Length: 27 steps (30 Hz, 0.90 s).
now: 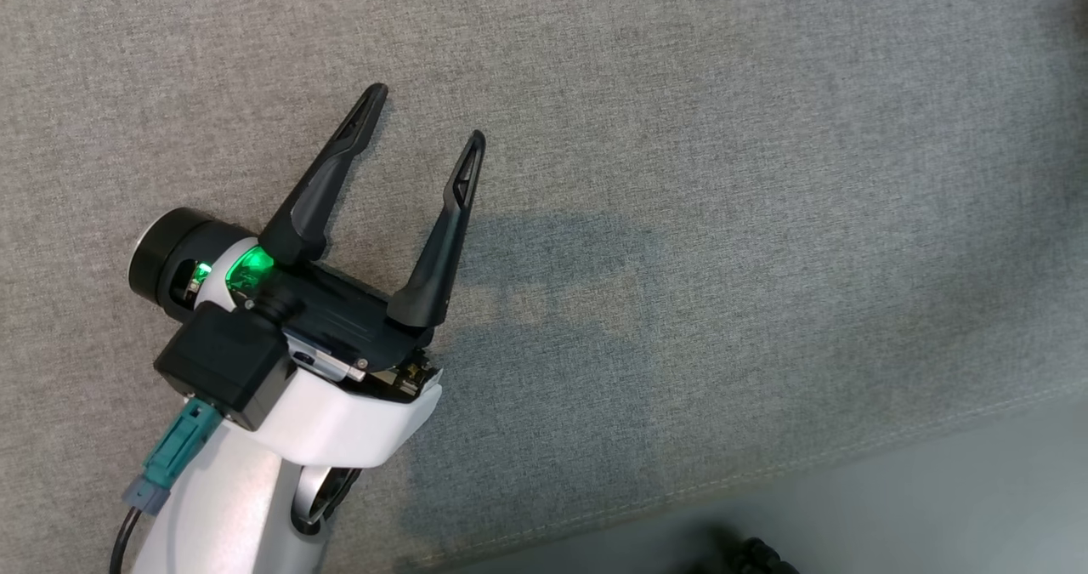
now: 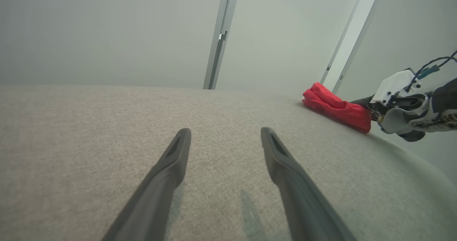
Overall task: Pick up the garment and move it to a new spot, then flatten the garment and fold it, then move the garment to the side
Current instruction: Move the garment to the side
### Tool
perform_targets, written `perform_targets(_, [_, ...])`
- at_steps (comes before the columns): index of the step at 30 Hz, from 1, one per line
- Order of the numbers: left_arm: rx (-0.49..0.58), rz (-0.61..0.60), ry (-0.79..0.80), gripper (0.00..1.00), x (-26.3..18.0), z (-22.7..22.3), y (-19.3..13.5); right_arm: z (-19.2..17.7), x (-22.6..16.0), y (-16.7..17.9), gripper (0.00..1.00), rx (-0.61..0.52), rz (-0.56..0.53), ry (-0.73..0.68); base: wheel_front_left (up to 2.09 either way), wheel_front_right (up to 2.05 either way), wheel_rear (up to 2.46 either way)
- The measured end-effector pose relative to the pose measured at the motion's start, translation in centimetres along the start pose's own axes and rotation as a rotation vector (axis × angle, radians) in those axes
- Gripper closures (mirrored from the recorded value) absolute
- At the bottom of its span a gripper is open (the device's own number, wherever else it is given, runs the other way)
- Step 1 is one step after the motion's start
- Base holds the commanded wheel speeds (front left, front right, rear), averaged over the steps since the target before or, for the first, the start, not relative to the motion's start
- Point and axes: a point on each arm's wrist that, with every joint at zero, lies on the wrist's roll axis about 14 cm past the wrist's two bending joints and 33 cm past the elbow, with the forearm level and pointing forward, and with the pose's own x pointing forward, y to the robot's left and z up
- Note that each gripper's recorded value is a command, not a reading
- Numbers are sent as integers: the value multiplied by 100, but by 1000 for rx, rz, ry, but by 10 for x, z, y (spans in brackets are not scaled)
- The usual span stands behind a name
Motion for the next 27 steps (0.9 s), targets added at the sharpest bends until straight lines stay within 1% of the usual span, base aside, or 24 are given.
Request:
perform_targets(5, [5,0,7,0,1,0,-2,-5,-6,-2,0,-26,2,90,0,0,0])
perform_targets(6, [9,6,13,0,1,0,-2,1,-11,-9,0,-61,-7,110,0,0,0])
perform_targets(8, [14,18,17,0,0,0,-1,7,-14,-14,0,-78,-13,106,0,0,0])
perform_targets(10, [19,61,21,0,0,1,3,25,-19,-19,0,-109,-20,78,0,0,0])
perform_targets(13, [33,108,28,0,-1,4,6,49,-26,-17,0,-149,-7,26,0,0,0])
perform_targets(17, [61,146,59,0,-12,6,7,71,-37,-2,0,-183,37,-39,0,0,0])
perform_targets(20, [87,194,58,0,-22,16,12,83,-47,18,0,-202,90,-98,0,0,0])
perform_targets(22, [101,220,41,0,-26,26,13,82,-55,35,0,-228,138,-118,0,0,0])
perform_targets(23, [106,233,32,0,-28,32,13,79,-59,43,0,-260,165,-122,0,0,0])
perform_targets(25, [111,258,18,0,-33,42,14,69,-70,54,0,-326,218,-121,0,0,0])
perform_targets(27, [114,283,11,0,-40,50,14,56,-81,64,0,-365,268,-109,0,0,0])
